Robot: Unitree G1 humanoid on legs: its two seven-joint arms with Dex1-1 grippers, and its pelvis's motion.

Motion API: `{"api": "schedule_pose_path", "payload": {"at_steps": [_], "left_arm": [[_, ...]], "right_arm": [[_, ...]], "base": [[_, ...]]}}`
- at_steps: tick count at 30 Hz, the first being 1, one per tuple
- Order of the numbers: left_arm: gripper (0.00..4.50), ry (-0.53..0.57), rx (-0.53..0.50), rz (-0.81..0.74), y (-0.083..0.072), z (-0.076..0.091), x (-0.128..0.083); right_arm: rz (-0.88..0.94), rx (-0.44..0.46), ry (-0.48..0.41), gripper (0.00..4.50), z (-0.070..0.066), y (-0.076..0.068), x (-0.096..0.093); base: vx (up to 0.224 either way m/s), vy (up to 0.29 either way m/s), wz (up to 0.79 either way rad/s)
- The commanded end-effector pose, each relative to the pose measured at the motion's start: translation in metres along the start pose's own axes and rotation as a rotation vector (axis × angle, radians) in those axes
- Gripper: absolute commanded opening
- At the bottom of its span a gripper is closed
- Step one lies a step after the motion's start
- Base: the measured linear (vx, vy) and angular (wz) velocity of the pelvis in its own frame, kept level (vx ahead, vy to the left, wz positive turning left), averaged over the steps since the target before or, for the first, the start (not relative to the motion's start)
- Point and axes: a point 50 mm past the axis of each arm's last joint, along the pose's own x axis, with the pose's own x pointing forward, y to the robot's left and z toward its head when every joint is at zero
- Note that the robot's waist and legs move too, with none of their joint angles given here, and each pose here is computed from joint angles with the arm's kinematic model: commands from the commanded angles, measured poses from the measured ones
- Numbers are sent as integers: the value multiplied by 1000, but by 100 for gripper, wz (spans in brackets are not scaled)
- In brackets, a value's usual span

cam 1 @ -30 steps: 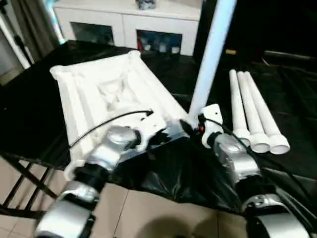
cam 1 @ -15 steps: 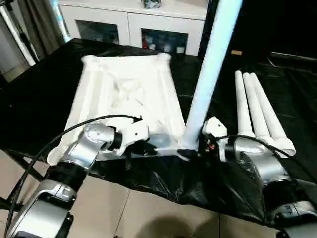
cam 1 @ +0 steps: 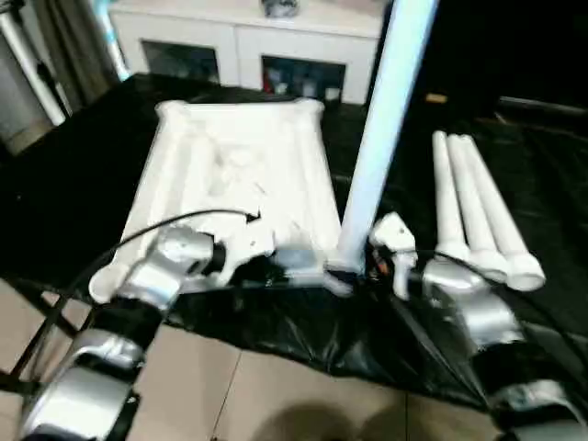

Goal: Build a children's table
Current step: Rotate leg to tighten

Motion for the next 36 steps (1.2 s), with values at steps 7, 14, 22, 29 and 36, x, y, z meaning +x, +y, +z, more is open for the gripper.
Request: {"api": "schedule_pose_path", "payload": {"at_steps": [7,14,22,29,36], "left_arm": [[0,-90,-18,140,-17,39,52],[0,-80,33,112,-15,33,42],[0,-47,116,-34,-15,17,17],[0,-22,139,-130,-11,8,0],[0,4,149,-156,-3,5,-10]], "right_arm": [[-208,94,2,270,-2,33,47],[-182,94,-35,347,1,23,38],[70,-46,-29,376,5,14,14],[328,-119,38,376,4,14,-8],[464,-122,79,317,4,18,-15]], "base": [[0,0,0],[0,0,0],[0,0,0],[0,0,0],[0,0,0]]}}
